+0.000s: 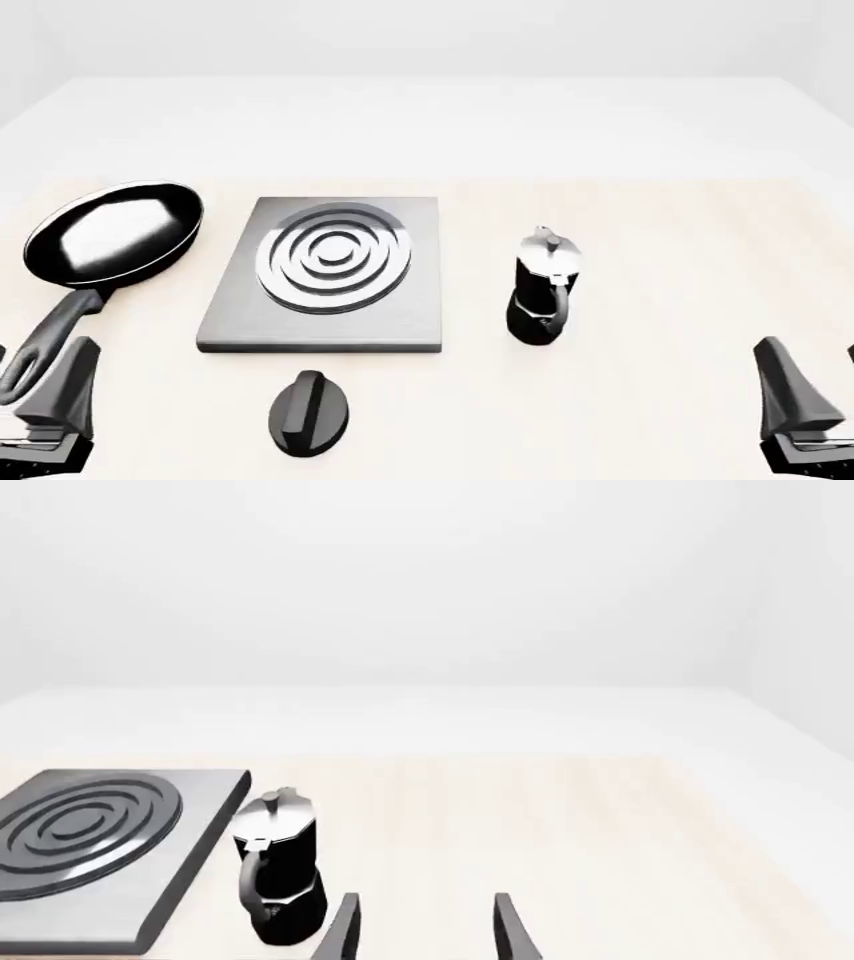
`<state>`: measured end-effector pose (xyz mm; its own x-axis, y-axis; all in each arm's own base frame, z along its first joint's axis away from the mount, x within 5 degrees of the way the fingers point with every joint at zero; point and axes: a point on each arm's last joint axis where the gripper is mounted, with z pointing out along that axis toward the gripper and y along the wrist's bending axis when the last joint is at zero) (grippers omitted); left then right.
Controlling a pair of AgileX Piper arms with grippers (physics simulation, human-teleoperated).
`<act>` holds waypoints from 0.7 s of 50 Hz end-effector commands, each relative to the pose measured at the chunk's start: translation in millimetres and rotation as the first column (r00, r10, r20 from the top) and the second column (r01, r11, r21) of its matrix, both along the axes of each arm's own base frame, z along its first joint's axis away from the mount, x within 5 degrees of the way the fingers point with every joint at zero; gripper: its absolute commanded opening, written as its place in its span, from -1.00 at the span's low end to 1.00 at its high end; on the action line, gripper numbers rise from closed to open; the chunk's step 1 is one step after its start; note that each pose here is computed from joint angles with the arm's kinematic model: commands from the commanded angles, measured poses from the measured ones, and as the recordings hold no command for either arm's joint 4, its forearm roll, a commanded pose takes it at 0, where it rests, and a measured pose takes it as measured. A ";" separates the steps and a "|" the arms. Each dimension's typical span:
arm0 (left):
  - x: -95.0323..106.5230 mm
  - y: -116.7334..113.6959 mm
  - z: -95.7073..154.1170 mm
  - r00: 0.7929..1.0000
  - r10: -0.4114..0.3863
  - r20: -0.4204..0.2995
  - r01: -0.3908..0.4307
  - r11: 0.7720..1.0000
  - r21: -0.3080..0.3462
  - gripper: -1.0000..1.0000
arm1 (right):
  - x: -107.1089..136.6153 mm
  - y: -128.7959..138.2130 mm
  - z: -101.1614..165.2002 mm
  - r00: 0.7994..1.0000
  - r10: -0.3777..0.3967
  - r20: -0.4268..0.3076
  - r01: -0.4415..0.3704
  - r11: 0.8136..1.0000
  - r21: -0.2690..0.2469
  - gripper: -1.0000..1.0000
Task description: Turn on the stove and put the frying pan on it.
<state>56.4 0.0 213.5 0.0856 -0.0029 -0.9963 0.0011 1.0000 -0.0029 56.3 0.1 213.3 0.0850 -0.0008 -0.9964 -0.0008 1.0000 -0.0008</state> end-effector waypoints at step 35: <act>24.0 -27.5 11.9 0.888 -0.314 -0.335 0.296 0.949 -0.104 1.00 | 0.0 3.0 -2.4 0.998 0.054 -0.023 -0.054 0.999 -0.003 1.00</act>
